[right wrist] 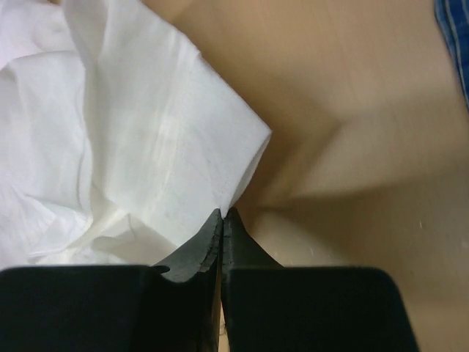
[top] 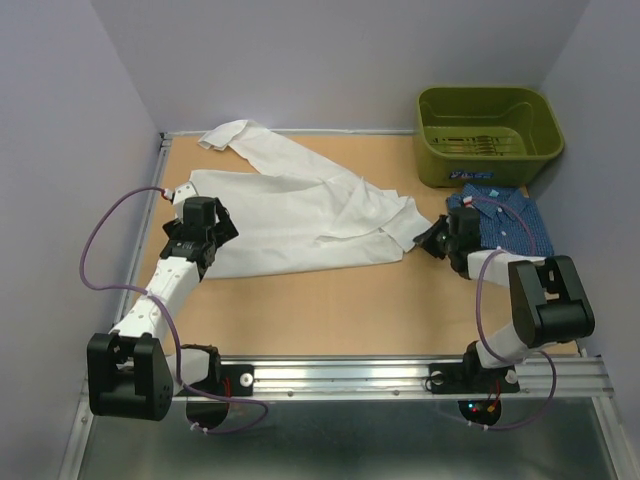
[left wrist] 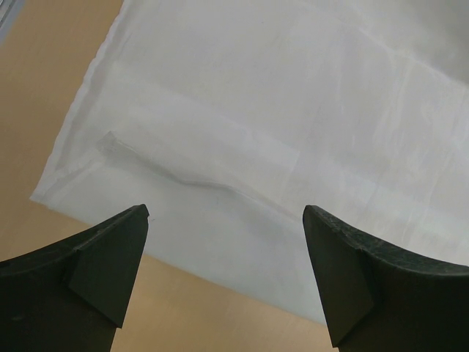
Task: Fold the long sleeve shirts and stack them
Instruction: Fold the shirt
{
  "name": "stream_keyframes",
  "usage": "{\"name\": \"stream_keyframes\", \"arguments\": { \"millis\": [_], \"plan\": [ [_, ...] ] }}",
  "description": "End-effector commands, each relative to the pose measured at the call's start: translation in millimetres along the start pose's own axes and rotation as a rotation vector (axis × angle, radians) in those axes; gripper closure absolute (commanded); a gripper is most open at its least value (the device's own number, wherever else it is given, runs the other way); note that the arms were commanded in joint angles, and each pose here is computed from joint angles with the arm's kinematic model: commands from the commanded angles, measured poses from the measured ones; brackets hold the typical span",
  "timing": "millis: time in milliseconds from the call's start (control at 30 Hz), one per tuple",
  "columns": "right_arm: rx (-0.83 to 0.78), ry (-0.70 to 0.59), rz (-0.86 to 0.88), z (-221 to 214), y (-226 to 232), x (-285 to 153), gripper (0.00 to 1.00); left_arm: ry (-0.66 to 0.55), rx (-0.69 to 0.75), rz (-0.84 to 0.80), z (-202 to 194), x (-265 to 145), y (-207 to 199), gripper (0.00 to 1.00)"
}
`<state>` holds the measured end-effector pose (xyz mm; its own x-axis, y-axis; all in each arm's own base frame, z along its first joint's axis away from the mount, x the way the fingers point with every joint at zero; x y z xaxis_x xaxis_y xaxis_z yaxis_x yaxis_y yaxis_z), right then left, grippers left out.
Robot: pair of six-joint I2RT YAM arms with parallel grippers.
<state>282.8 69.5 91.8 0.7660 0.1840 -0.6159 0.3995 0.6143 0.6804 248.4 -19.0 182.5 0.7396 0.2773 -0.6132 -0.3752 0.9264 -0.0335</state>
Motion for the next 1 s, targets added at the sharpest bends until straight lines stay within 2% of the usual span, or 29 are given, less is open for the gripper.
{"name": "stream_keyframes", "arguments": {
  "millis": [0, 167, 233, 267, 300, 333, 400, 500, 667, 767, 967],
  "plan": [
    [-0.351, -0.14, 0.088, 48, 45, -10, 1.0, -0.037, 0.001, 0.016, 7, 0, -1, 0.01],
    [-0.548, -0.229, 0.206, 89, 102, -29, 0.99, -0.033, 0.004, 0.016, 6, 1, -1, 0.01],
    [-0.67, -0.206, 0.235, 91, 116, -32, 0.99, -0.032, 0.002, 0.018, 6, 1, -1, 0.01],
    [-0.719, -0.24, 0.266, 101, 138, -38, 0.99, -0.03, 0.002, 0.017, 5, 1, -1, 0.01],
    [-0.845, -0.261, 0.278, 106, 157, -43, 1.0, -0.032, 0.001, 0.016, 6, 1, -1, 0.01],
    [-0.852, -0.23, 0.268, 99, 155, -39, 1.0, -0.032, 0.001, 0.016, 6, 1, -1, 0.01],
    [-1.017, -0.288, 0.309, 104, 182, -48, 1.0, -0.03, 0.0, 0.02, 5, 2, -1, 0.01],
    [-1.205, -0.367, 0.342, 93, 218, -58, 0.99, -0.027, -0.002, 0.02, 4, 2, -1, 0.01],
    [-1.505, -0.424, 0.473, 59, 263, -71, 0.99, -0.041, -0.005, 0.001, 6, 1, -2, 0.01],
    [-1.673, -0.414, 0.605, 30, 280, -73, 0.99, -0.074, -0.012, -0.039, 11, -5, -3, 0.01],
    [-1.806, -0.304, 0.821, -38, 293, -65, 0.99, -0.15, -0.038, -0.067, 15, -17, 0, 0.02]
  ]
}}
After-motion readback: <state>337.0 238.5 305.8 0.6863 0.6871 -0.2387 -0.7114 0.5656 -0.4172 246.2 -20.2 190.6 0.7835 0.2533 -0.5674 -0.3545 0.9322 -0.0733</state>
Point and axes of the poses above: each gripper's point midway between its finger pads, its own x axis out along the fingers, its own y axis along the line the jaws close on, z = x × y, the point moved 10 cm from there along -x, back along the fingers, and after that the axes turned 8 degrees about x, right-handed, at the moved point
